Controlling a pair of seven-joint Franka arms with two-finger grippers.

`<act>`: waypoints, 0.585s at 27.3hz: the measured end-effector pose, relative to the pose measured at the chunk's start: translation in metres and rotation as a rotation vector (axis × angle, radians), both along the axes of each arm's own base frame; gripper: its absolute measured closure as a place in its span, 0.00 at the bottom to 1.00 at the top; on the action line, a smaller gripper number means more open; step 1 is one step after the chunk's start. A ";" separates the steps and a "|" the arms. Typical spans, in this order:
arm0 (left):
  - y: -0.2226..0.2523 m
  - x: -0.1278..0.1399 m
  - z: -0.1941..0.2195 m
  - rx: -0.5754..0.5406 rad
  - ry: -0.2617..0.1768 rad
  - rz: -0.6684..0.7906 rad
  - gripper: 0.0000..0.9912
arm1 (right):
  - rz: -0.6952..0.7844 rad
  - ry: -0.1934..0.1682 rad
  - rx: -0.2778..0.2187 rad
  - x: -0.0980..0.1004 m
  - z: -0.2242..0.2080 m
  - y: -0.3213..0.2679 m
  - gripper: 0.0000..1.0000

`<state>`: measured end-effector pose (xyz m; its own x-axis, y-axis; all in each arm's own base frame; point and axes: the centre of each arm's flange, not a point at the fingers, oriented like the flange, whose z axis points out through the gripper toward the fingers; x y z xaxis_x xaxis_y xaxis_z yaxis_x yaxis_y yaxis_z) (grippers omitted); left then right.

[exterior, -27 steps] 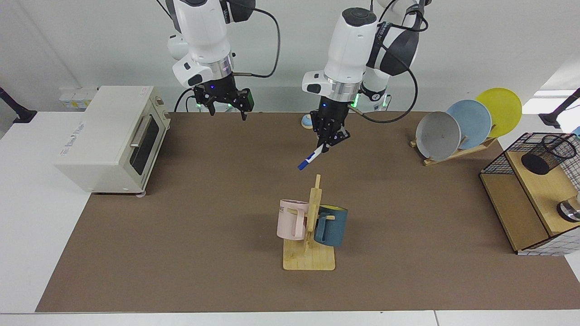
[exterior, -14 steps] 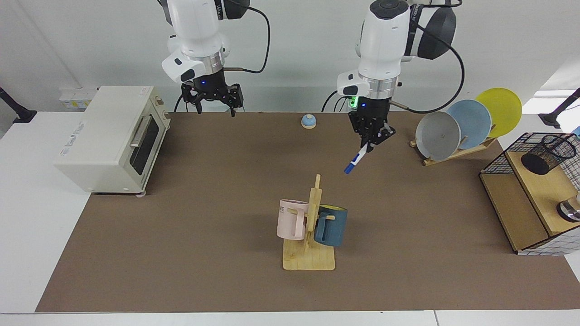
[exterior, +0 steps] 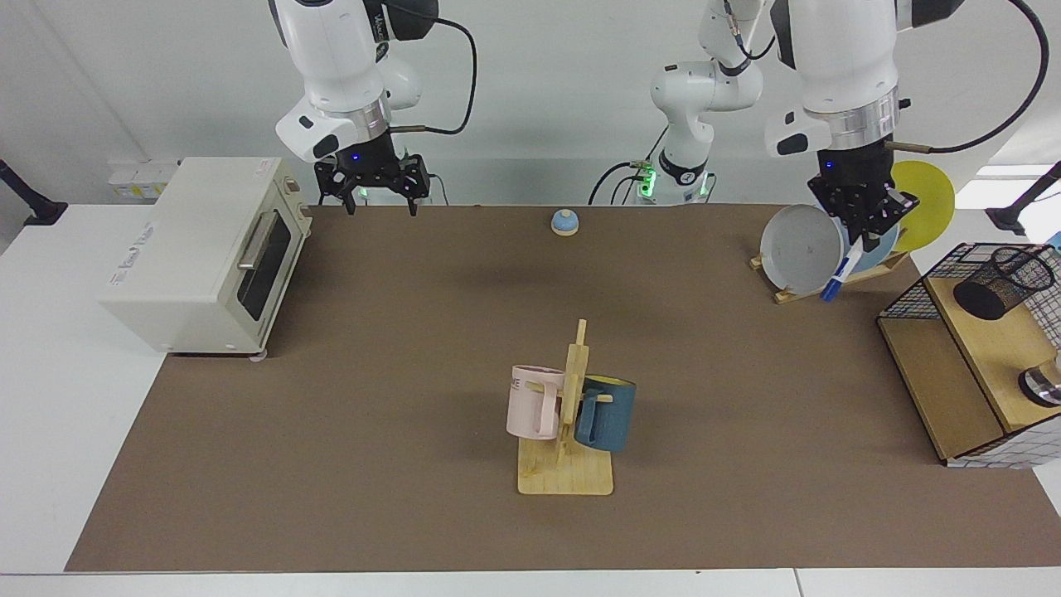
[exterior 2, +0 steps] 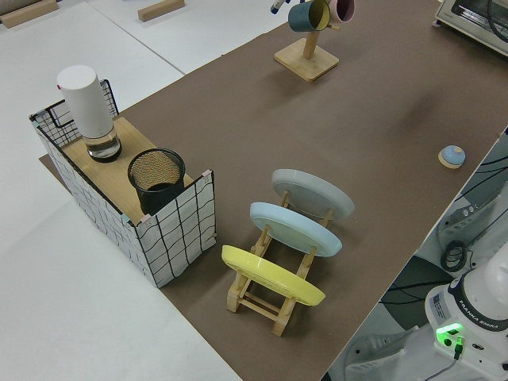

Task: Put markers into pen holder

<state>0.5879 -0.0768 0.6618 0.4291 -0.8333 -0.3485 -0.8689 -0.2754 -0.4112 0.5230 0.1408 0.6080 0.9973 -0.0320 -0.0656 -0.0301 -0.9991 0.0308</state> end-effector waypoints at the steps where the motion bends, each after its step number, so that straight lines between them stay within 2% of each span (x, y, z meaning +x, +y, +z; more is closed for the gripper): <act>1: 0.006 0.001 0.002 0.027 0.008 -0.019 0.84 | -0.003 0.000 0.000 0.000 0.000 0.000 0.00; 16: 0.119 0.012 0.040 0.340 0.192 -0.316 0.84 | -0.009 -0.004 0.002 -0.002 0.002 0.005 0.00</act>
